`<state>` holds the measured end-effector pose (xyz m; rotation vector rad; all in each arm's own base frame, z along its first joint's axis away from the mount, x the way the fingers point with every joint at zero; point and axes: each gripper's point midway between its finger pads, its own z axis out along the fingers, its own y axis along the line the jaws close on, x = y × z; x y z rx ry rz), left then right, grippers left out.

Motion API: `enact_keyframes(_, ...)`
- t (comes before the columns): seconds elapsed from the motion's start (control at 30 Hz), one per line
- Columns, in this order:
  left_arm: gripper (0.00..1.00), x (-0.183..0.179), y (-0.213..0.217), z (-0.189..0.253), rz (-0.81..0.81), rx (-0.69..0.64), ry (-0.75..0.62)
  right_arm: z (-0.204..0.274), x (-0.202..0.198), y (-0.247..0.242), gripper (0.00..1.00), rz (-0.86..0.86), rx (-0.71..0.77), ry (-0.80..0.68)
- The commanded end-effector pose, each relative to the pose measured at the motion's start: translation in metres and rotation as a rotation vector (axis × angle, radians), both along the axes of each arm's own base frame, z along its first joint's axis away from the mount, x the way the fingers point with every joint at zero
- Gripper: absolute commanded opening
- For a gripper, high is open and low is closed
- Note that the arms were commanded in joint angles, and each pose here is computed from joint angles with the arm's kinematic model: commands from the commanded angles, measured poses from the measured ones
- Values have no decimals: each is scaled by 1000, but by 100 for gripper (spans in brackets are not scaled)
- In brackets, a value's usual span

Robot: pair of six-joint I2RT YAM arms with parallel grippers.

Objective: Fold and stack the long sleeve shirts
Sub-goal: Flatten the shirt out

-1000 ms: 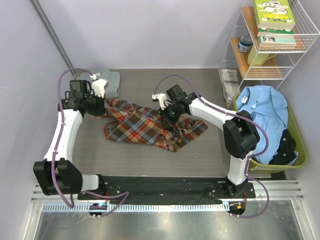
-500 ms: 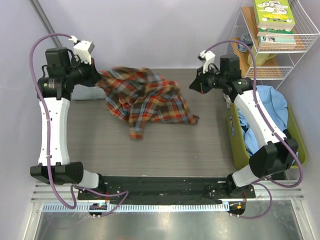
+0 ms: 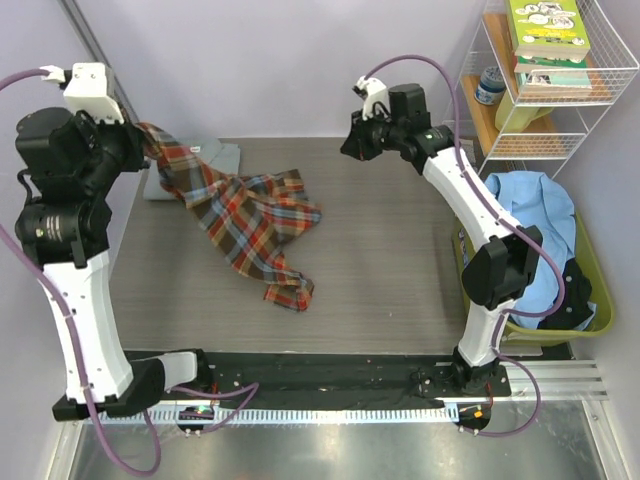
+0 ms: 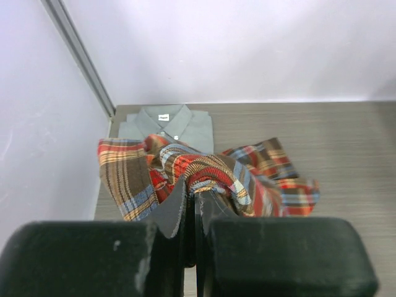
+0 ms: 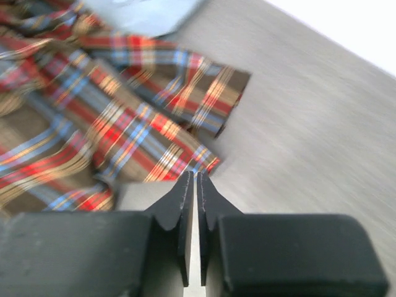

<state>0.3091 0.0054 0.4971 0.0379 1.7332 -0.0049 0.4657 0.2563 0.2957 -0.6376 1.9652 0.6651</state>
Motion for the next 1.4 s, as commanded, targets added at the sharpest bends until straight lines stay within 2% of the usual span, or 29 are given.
enact_keyframes(0.0, 1, -14, -30, 4, -149, 17, -26, 35, -21, 22, 14, 90, 120, -1)
enact_keyframes(0.07, 1, -9, -83, -12, -329, 51, 30, 23, -38, 15, 16, 129, 145, 79)
enact_keyframes(0.17, 0, 5, -145, -40, -482, 116, 103, 5, -63, -10, 21, 163, 155, 184)
enact_keyframes(0.27, 0, 32, -192, -64, -512, 133, 173, -12, -97, -40, 40, 167, 151, 298)
enact_keyframes(0.3, 0, 43, -202, -59, -495, 122, 145, -17, -108, -44, 49, 201, 140, 296)
enact_keyframes(0.33, 0, 51, -209, -53, -470, 117, 119, -40, -122, -50, 53, 186, 127, 360)
enact_keyframes(0.37, 0, 63, -214, -52, -417, 128, 103, -36, -134, -54, 58, 184, 124, 339)
enact_keyframes(0.43, 0, 93, -221, -48, -339, 116, 86, -61, -154, -59, 72, 166, 122, 394)
enact_keyframes(0.5, 0, 118, -204, -37, -208, 95, 65, -57, -163, -59, 82, 157, 143, 356)
enact_keyframes(0.53, 0, 123, -194, -31, -168, 83, 52, -73, -172, -57, 85, 140, 151, 402)
enact_keyframes(0.6, 0, 136, -161, -27, -60, 66, 29, -65, -171, -47, 92, 143, 159, 317)
enact_keyframes(0.67, 0, 137, -126, -2, 28, 20, -51, -67, -179, -20, 93, 201, 131, 276)
enact_keyframes(0.73, 0, 132, -98, 7, 110, 22, -83, -69, -181, 6, 85, 270, 116, 282)
enact_keyframes(0.77, 0, 133, -78, 13, 159, 18, -98, -67, -190, 30, 81, 339, 115, 267)
enact_keyframes(0.8, 0, 129, -66, 20, 192, 11, -112, -68, -193, 45, 69, 375, 117, 266)
enact_keyframes(0.9, 0, 113, -36, 39, 261, 8, -161, -70, -196, 103, 58, 475, 190, 292)
enact_keyframes(0.93, 1, 106, -29, 45, 282, 16, -176, -62, -190, 118, 58, 485, 220, 282)
enact_keyframes(1.0, 0, 85, -22, 60, 289, 16, -217, -89, -173, 151, 58, 482, 238, 338)
enact_keyframes(1.03, 0, 79, -22, 62, 279, 12, -223, -80, -153, 165, 59, 462, 250, 300)
enact_keyframes(1.07, 0, 59, -17, 75, 277, -4, -260, -106, -132, 173, 60, 414, 226, 329)
enact_keyframes(1.1, 0, 57, -18, 68, 266, 1, -248, -114, -102, 174, 59, 319, 198, 282)
enact_keyframes(1.13, 0, 48, -19, 69, 242, -3, -257, -91, -65, 172, 60, 247, 215, 194)
enact_keyframes(1.17, 0, 41, -20, 69, 224, -5, -260, -110, -34, 167, 66, 157, 186, 177)
enact_keyframes(1.2, 0, 28, -22, 64, 193, -10, -257, -105, 4, 153, 66, 36, 159, 95)
enact_keyframes(1.23, 0, 24, -28, 56, 150, -10, -238, -66, 45, 140, 66, -40, 202, -14)
enact_keyframes(1.27, 0, 22, -47, 49, 37, -24, -223, -56, 67, 135, 70, -85, 224, -67)
enact_keyframes(1.3, 0, 18, -59, 32, -30, -40, -186, -53, 81, 131, 72, -114, 227, -104)
enact_keyframes(1.33, 1, 16, -79, 15, -143, -38, -135, -32, 91, 129, 74, -107, 233, -195)
enact_keyframes(1.37, 0, 10, -106, 1, -287, -59, -83, -26, 95, 125, 76, -105, 246, -204)
